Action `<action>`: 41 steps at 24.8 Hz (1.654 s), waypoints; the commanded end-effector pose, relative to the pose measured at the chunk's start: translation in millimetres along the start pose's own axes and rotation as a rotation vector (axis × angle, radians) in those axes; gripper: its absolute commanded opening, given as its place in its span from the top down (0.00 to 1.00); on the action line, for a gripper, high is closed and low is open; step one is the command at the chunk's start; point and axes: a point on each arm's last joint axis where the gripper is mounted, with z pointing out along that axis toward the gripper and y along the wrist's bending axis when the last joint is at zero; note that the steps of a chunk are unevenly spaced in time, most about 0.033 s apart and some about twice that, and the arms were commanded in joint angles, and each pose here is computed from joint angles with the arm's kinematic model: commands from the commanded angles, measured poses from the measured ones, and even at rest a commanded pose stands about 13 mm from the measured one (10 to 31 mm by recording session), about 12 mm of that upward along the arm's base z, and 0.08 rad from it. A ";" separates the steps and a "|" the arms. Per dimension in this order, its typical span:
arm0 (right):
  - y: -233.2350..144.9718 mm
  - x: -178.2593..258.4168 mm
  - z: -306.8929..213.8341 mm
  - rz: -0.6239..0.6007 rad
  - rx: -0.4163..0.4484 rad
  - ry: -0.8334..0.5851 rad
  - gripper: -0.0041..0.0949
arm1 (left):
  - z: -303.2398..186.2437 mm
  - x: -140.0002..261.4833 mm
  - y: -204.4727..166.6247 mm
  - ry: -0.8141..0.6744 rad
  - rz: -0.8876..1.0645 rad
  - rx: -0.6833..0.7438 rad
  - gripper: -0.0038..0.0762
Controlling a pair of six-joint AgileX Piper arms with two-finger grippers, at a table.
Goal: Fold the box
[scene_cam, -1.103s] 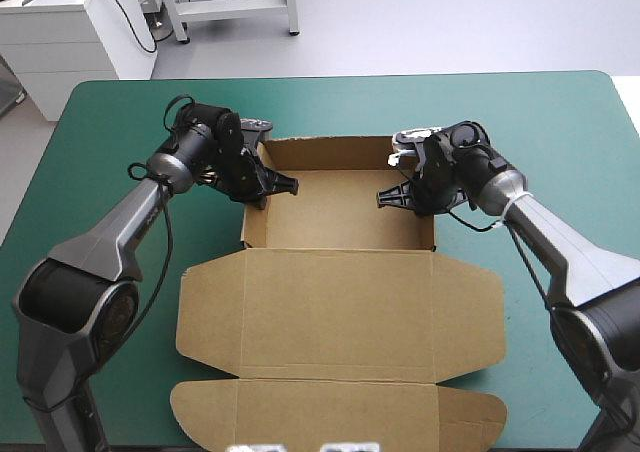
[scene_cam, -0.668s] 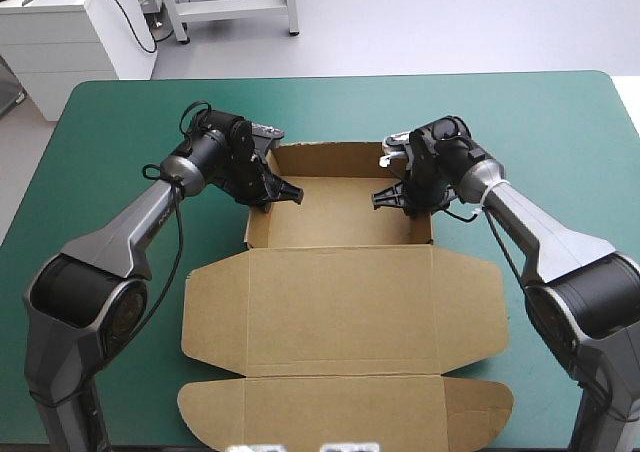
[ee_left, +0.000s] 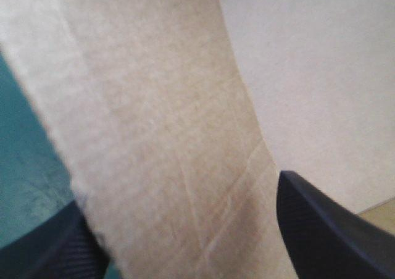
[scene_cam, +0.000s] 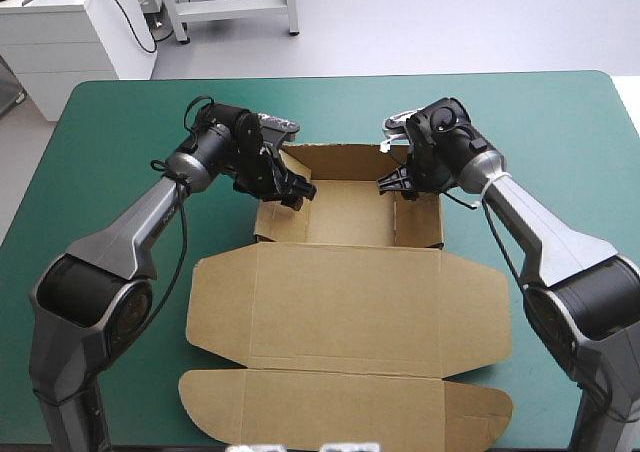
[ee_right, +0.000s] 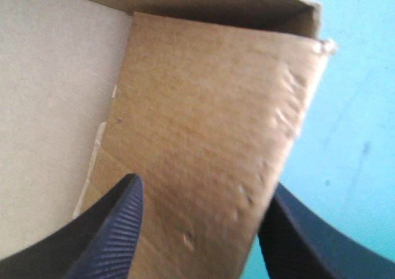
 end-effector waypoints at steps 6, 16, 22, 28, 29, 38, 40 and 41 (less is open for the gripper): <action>-16.6 -9.0 -75.2 -0.004 0.007 -0.179 0.44 | -92.6 -18.1 -0.9 -0.193 0.048 -0.131 0.30; -31.5 7.1 -130.0 -0.039 0.016 -0.303 0.44 | -177.1 -1.7 -8.0 -0.407 0.031 -0.152 0.42; -40.6 19.1 -130.8 0.095 -0.011 -0.280 0.44 | -241.6 50.1 -5.6 -0.515 0.038 -0.256 0.96; -41.1 29.3 -57.1 0.175 -0.152 -0.019 0.44 | -231.7 135.8 -5.0 -0.498 0.048 -0.237 0.96; -39.1 27.7 -55.0 0.182 -0.170 -0.024 0.44 | -228.0 143.8 -4.9 -0.498 0.051 -0.233 0.96; -33.7 14.6 -34.2 0.195 -0.201 -0.068 0.46 | -171.7 249.0 1.2 -0.444 0.035 -0.207 0.96; -32.2 12.9 -26.8 0.197 -0.203 -0.057 0.48 | -158.7 268.2 2.9 -0.438 0.020 -0.203 0.96; -30.7 11.9 -22.9 0.200 -0.211 -0.051 0.49 | -153.6 275.7 3.5 -0.440 0.021 -0.202 0.96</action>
